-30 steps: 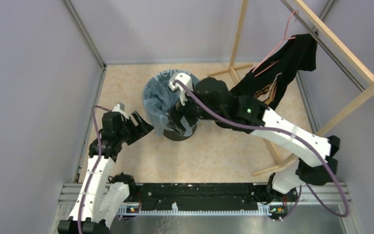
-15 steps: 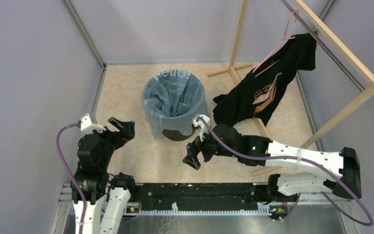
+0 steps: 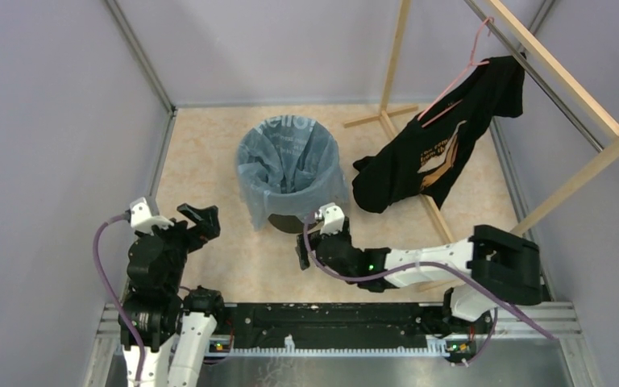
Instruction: Put the trash bags into the trash bin
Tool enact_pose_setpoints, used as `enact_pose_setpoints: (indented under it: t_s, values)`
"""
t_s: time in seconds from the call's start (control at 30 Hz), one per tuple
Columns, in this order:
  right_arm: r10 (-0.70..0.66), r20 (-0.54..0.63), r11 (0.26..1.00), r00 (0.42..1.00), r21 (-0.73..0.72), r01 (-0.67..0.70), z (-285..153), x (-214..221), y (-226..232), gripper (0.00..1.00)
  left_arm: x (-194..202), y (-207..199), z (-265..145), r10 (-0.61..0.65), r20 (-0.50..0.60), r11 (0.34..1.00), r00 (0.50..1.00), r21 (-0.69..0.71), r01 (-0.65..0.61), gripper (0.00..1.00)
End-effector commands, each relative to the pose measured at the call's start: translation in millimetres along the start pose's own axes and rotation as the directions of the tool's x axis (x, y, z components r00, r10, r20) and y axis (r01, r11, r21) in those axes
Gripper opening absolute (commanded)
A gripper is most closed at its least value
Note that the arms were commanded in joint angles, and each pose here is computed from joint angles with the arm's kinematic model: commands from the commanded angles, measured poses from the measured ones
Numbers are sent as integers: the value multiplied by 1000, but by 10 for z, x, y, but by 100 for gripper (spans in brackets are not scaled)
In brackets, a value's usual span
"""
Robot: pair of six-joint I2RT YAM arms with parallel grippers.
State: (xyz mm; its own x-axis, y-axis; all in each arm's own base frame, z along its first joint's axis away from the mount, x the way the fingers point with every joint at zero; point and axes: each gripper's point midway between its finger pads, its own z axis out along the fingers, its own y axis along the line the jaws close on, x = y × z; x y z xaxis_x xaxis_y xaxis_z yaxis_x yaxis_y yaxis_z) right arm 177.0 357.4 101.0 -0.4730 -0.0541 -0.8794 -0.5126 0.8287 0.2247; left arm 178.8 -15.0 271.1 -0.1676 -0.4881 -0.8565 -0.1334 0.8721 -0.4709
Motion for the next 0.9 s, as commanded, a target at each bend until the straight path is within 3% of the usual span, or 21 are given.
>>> enact_pose_setpoints:
  t_s: [0.0, 0.2, 0.3, 0.5, 0.87]
  values:
    - [173, 224, 970, 959, 128, -205, 234, -437, 23, 99, -132, 7, -33, 4, 71, 1000, 997, -3, -4, 99]
    - [167, 433, 972, 886, 76, -221, 310, -529, 172, 99, -123, -4, -65, -5, 74, 1000, 997, 8, 4, 99]
    - [123, 481, 974, 868, 108, -198, 381, -494, 240, 99, -131, 6, -91, -11, 83, 1000, 996, 7, 11, 99]
    - [65, 507, 956, 860, 216, -200, 635, -404, 307, 99, -126, 10, -121, -23, 83, 1000, 996, 7, 22, 99]
    - [-69, 542, 922, 838, 356, -154, 1067, -662, 126, 99, -132, 6, -139, -28, 88, 1000, 996, 12, 27, 99]
